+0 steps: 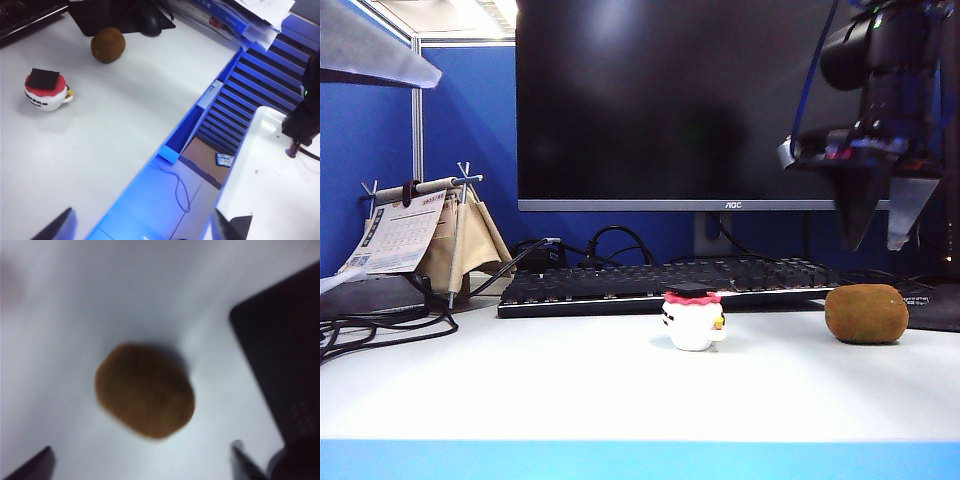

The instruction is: Place the kiwi on top of the doll with a flat head.

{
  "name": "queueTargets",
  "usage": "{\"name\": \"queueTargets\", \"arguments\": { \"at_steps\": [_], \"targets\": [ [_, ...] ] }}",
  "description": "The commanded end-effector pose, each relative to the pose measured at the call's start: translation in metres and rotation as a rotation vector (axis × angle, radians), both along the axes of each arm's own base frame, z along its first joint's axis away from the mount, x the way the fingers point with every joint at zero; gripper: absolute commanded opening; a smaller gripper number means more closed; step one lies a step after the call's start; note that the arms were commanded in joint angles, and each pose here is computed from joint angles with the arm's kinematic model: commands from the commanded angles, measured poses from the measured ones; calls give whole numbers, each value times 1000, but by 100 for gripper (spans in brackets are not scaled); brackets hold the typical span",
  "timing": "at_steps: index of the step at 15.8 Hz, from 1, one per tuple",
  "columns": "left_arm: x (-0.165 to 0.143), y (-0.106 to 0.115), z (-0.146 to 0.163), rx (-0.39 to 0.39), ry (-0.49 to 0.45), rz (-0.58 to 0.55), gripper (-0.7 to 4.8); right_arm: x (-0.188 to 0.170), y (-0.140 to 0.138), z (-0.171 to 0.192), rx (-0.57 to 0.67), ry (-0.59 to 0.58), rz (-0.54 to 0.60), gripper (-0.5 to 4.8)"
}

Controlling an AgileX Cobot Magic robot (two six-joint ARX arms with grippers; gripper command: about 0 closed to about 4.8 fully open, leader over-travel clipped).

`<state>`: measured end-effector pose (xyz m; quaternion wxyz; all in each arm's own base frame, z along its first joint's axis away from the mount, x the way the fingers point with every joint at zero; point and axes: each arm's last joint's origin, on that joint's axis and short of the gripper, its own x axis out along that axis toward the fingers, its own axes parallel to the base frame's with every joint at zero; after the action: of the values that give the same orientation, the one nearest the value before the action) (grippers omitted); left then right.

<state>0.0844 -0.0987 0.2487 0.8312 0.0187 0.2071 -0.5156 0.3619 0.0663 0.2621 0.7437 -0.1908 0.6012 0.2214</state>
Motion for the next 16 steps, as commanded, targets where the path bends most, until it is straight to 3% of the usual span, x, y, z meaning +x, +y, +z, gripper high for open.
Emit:
{"name": "queueTargets", "arguments": {
  "at_steps": [1,10,16],
  "targets": [
    [0,0,1,4,-1,3,350,9,3,-1,15,-68,-17,479],
    [0,1,1,4,1,20,350,30,6,-66,-11,124,-63,479],
    [1,1,1,16,-14,62,350,30,6,-73,-12,153,-75,479]
  ]
}}
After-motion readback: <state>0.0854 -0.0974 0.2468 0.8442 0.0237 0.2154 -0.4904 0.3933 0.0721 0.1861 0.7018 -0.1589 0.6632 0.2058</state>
